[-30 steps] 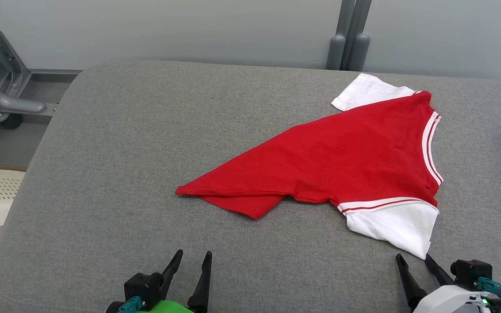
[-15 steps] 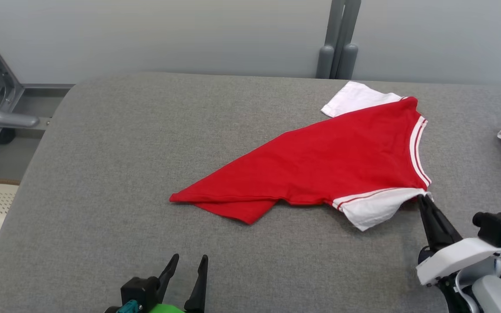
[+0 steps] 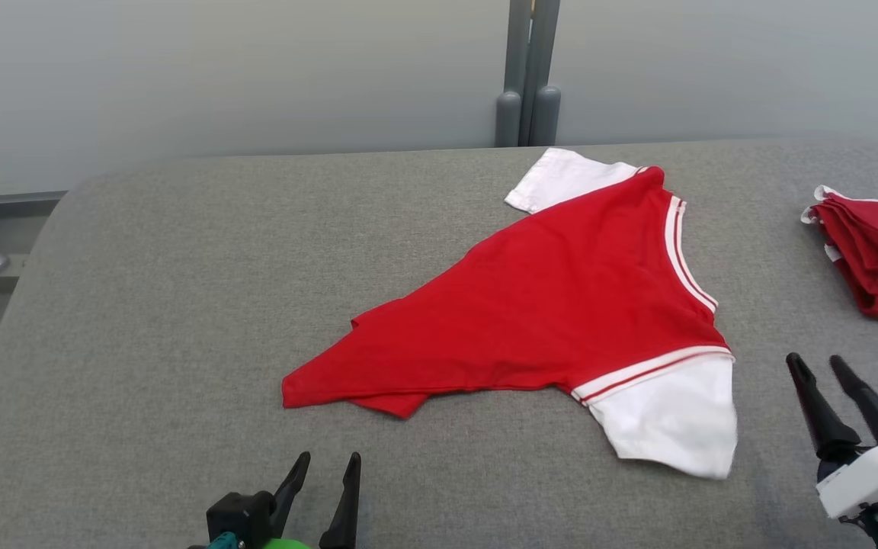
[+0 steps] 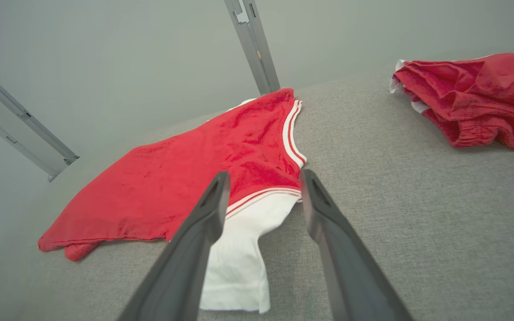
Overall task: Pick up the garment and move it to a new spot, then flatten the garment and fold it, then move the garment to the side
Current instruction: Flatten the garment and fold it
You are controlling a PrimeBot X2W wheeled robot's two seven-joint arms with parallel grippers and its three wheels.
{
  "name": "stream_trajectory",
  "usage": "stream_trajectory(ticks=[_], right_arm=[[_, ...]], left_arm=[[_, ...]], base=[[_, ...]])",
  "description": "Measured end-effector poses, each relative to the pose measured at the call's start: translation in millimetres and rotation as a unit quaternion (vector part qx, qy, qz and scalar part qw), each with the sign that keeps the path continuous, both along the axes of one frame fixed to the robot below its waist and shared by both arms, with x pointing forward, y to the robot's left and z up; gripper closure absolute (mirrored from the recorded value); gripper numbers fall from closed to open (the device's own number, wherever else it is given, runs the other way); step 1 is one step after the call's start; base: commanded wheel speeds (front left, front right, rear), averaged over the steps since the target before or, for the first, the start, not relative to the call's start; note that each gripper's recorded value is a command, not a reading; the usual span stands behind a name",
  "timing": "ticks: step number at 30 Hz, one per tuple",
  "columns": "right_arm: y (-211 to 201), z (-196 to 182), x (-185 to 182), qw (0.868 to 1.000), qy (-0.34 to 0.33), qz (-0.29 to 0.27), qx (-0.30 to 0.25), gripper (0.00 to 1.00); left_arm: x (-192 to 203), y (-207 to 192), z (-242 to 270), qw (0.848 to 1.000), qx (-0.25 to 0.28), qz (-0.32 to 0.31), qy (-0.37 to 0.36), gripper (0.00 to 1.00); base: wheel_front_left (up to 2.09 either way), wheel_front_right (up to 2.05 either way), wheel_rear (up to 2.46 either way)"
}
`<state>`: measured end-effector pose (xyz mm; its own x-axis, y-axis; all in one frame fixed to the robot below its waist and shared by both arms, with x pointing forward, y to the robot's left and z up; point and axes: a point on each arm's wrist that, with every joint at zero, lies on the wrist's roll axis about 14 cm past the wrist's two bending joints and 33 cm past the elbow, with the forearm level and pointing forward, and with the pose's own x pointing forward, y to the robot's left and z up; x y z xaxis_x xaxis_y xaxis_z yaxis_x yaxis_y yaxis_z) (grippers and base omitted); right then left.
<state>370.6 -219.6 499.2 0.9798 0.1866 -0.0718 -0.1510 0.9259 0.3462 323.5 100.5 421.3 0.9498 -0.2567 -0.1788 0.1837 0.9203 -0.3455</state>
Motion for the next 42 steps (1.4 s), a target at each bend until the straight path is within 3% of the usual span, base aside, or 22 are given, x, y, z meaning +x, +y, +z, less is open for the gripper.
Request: stream_trajectory(ticks=[8,24,29,42], right_arm=[[-27.1,18.7,-5.2,0.997,-0.055,-0.059,-0.017,0.00],[16.5,8.3,5.8,0.995,-0.069,-0.017,-0.068,0.00],[30.2,-1.7,4.6,0.996,-0.059,-0.009,-0.060,0.00],[21.2,-20.4,9.7,0.997,-0.030,-0.019,-0.062,0.00]], left_arm=[[2.2,-8.6,0.4,1.000,0.001,-0.015,-0.001,0.00],[-2.3,8.1,1.5,1.000,0.009,0.010,-0.005,0.00],[-0.7,13.5,0.5,1.000,0.017,0.016,-0.005,0.00],[56.0,39.3,-4.1,0.998,0.046,0.041,0.006,0.00]], base=[[0.00,0.00,0.00],[0.00,0.00,0.00],[0.00,0.00,0.00],[0.00,0.00,0.00]])
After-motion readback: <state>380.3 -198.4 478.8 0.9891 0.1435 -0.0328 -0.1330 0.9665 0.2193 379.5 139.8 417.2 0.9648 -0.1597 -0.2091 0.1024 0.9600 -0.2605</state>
